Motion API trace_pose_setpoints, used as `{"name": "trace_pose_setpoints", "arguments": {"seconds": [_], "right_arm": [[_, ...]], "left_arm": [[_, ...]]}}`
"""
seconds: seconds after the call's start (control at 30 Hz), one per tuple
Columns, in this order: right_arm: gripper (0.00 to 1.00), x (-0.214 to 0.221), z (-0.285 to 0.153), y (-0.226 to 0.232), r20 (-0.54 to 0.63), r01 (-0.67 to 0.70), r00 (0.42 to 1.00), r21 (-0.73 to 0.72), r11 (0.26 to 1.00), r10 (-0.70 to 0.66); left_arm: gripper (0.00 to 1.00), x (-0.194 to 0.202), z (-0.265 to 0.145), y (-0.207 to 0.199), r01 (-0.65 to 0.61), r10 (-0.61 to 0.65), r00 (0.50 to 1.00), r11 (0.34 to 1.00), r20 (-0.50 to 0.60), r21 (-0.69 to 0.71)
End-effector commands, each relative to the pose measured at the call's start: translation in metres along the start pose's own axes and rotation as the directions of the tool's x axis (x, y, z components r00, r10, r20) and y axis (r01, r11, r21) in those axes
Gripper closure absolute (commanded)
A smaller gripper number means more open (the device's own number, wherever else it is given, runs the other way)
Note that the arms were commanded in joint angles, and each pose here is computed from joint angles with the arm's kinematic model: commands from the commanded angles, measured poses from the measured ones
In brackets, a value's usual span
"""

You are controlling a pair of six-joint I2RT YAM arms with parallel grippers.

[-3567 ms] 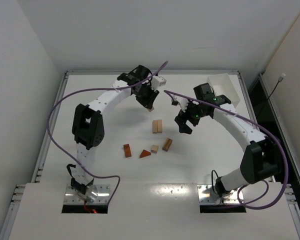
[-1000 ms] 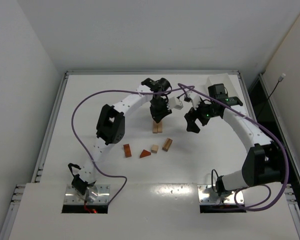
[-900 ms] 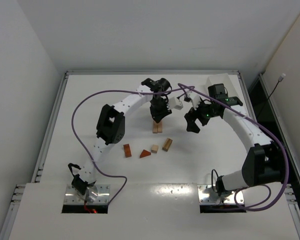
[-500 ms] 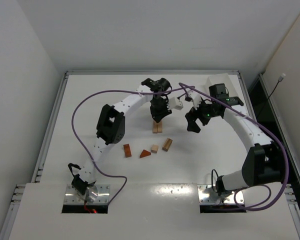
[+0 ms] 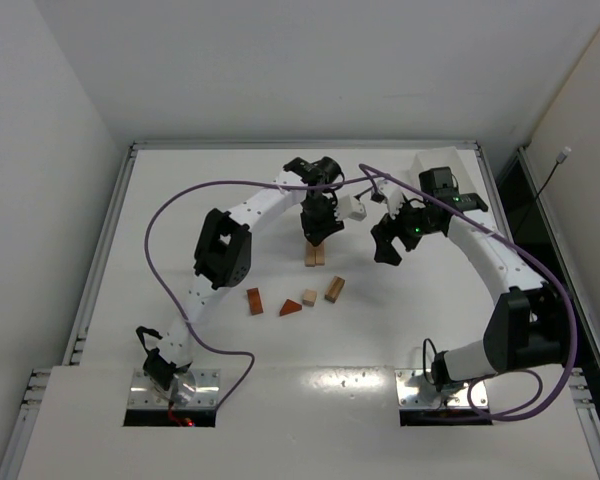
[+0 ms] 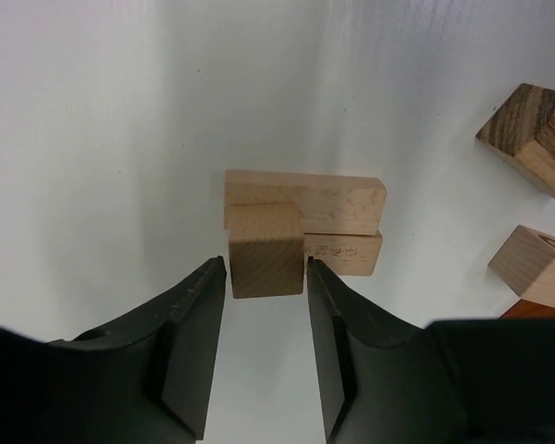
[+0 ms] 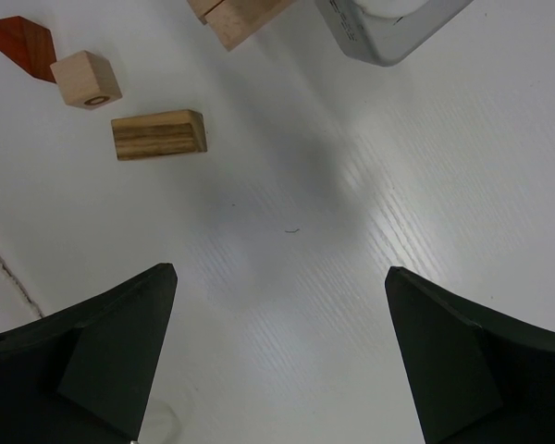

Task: Build the wood block tower

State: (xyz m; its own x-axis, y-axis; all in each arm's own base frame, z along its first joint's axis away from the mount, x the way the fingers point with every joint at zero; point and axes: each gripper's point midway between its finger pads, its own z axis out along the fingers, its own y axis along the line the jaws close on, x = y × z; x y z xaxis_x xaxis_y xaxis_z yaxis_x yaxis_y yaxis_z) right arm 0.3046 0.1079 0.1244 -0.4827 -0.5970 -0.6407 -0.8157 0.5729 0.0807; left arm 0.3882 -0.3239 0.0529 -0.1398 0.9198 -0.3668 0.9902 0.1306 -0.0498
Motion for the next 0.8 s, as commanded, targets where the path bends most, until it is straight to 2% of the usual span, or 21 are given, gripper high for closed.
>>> {"name": "trace_pose_setpoints", "arguments": {"seconds": [0.0,0.37,0.5,0.7,0.77], "right_arm": [[0.06,-0.007,0.001,0.002,0.035,-0.004,0.999,-0.028,1.0,0.005],[0.05,-0.007,0.001,0.002,0.029,-0.008,1.0,-0.033,0.999,0.009],[0.05,-0.007,0.001,0.005,0.037,0.002,0.999,-0.04,0.999,0.0],[0.05,-0.007,0.001,0.009,0.038,0.055,0.998,-0.038,0.998,-0.054],[0.05,-0.007,0.004,0.01,0.044,0.084,0.996,-0.026,0.996,-0.082]], "left_arm": [[0.62,-0.011,0.002,0.0,-0.042,0.042,0.999,0.999,0.02,-0.004],[0.29,-0.02,-0.005,-0.002,-0.039,0.04,0.998,0.999,0.045,-0.024],[0.1,-0.041,-0.034,0.003,-0.015,0.026,0.992,0.996,0.121,-0.089],[0.01,-0.073,-0.088,0.002,0.068,-0.026,0.967,0.985,0.254,-0.157],[0.01,-0.078,-0.116,0.003,0.145,-0.086,0.942,0.976,0.324,-0.162]]}}
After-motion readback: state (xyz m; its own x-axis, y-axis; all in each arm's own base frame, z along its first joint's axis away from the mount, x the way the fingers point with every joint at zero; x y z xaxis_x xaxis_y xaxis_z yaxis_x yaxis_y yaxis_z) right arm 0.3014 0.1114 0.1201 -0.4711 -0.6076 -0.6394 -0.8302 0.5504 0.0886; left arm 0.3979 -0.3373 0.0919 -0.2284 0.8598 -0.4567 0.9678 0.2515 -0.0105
